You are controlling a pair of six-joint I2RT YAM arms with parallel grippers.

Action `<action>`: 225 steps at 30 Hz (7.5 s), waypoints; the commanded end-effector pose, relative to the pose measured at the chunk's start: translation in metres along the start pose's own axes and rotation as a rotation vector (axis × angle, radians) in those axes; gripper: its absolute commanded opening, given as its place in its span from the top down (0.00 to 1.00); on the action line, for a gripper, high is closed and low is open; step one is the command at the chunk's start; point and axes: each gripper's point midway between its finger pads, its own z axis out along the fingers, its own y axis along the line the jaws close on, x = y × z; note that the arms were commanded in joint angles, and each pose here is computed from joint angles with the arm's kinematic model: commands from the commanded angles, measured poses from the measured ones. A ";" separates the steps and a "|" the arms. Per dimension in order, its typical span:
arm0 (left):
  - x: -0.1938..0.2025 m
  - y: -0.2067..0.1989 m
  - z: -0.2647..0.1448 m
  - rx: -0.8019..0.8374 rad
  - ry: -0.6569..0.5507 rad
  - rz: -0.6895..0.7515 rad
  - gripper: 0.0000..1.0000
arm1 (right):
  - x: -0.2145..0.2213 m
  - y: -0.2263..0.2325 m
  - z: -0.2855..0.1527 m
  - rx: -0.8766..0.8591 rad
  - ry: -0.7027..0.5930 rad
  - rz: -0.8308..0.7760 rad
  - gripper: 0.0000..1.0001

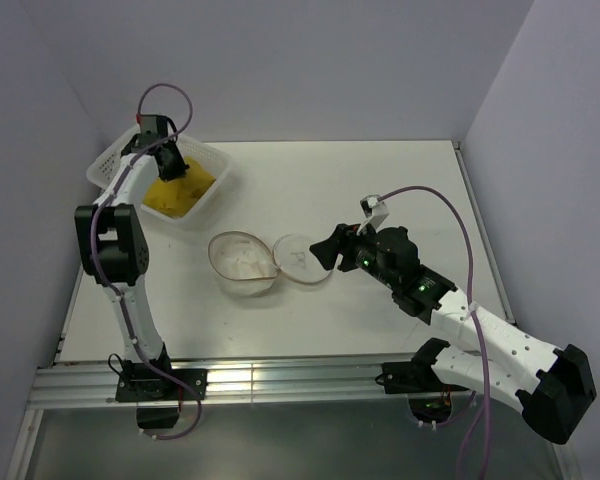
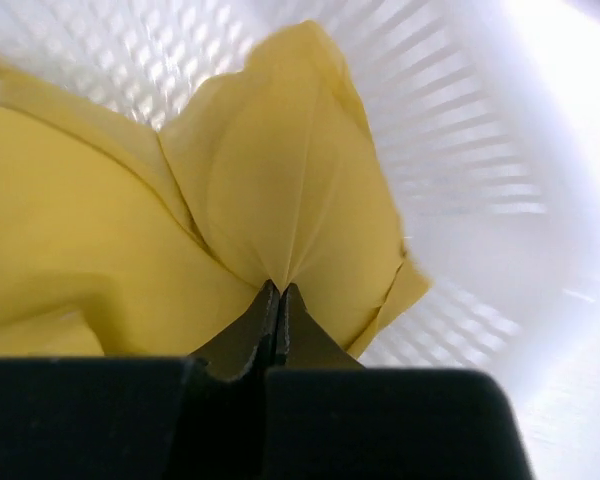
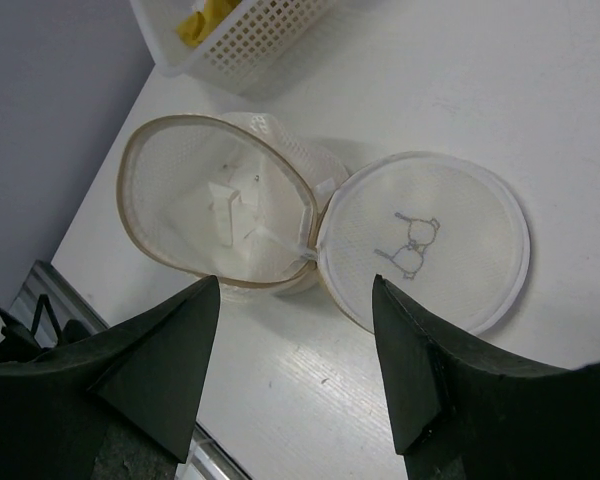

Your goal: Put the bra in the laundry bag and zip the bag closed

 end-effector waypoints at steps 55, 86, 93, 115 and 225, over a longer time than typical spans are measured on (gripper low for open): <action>0.115 -0.213 -0.369 0.912 -0.292 0.249 0.01 | -0.071 -0.087 0.025 0.427 -0.064 -0.040 0.83; 0.175 -0.129 -0.379 0.957 -0.322 0.341 0.01 | -0.075 -0.230 0.213 0.911 0.314 -0.293 1.00; 0.187 -0.147 -0.379 1.029 -0.228 0.308 0.01 | -0.211 -0.146 0.134 0.809 -0.125 -0.280 1.00; 0.197 -0.260 -0.430 1.155 -0.419 0.410 0.01 | -0.291 0.071 -0.091 0.165 -0.667 0.010 1.00; 0.266 -0.165 -0.493 1.583 -0.125 0.828 1.00 | -0.037 0.178 -0.107 -0.935 0.107 -0.742 0.00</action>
